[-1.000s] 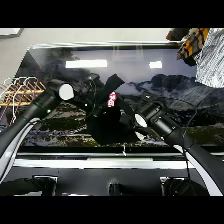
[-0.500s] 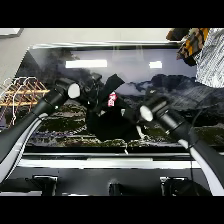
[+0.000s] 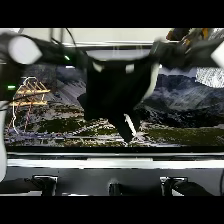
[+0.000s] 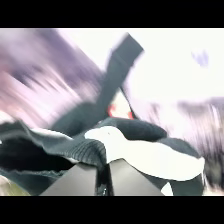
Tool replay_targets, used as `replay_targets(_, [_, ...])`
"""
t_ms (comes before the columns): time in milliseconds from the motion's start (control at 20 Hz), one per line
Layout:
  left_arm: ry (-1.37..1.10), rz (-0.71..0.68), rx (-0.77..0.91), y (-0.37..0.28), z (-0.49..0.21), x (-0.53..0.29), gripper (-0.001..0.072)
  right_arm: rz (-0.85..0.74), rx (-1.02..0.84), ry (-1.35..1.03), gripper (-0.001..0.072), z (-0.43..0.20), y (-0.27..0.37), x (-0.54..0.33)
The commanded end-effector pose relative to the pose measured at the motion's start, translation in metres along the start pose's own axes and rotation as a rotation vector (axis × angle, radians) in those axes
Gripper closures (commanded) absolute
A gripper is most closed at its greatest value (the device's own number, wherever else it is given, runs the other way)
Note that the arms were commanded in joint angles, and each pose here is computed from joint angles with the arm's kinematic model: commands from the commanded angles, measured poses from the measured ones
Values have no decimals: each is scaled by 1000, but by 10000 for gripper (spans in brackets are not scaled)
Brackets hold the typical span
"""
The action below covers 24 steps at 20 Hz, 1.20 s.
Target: Fold the clothes and pants, and hang the long-sleeved shirts on hangers.
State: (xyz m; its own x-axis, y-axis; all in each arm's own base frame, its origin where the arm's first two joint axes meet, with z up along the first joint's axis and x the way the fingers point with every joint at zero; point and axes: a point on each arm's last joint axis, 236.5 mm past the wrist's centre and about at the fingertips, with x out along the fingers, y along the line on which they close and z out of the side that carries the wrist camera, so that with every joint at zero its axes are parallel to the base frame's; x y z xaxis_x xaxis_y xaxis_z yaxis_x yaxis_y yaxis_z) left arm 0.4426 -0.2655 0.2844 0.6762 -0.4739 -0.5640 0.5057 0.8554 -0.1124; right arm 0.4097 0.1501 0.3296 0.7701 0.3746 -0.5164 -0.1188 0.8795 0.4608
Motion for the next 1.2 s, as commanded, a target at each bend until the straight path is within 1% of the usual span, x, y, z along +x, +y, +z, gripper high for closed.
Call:
replay_targets(0, [-340, -15, 16, -12, 78, -102, 673, 183, -212, -272, 659, 66, 65, -92])
replay_targets(150, [-616, -32, 25, -22, 119, -199, 673, 409, -263, -425, 659, 79, 120, -152])
replay_targets(250, [-744, -40, 31, -27, 132, -253, 672, 510, -284, -517, 659, 86, 143, -187])
replay_targets(350, [-810, -46, 35, -30, 134, -286, 672, 565, -283, -598, 659, 94, 154, -214])
replay_targets(450, [-842, -49, 38, -32, 133, -308, 672, 588, -280, -660, 658, 102, 158, -231])
replay_targets(600, [-857, -53, 35, -33, 131, -321, 673, 599, -270, -730, 658, 114, 159, -242])
replay_targets(700, [-792, -60, 7, -32, 122, -304, 673, 585, -272, -717, 658, 115, 157, -232])
replay_targets(800, [-636, -81, -102, -27, 99, -260, 673, 550, -270, -617, 658, 105, 150, -201])
replay_targets(950, [-285, -51, -225, -17, 34, -171, 673, 393, -207, -315, 659, 63, 112, -123])
replay_targets(1150, [156, 29, -259, -2, -67, -77, 673, 171, -157, 111, 659, -30, 40, -38])
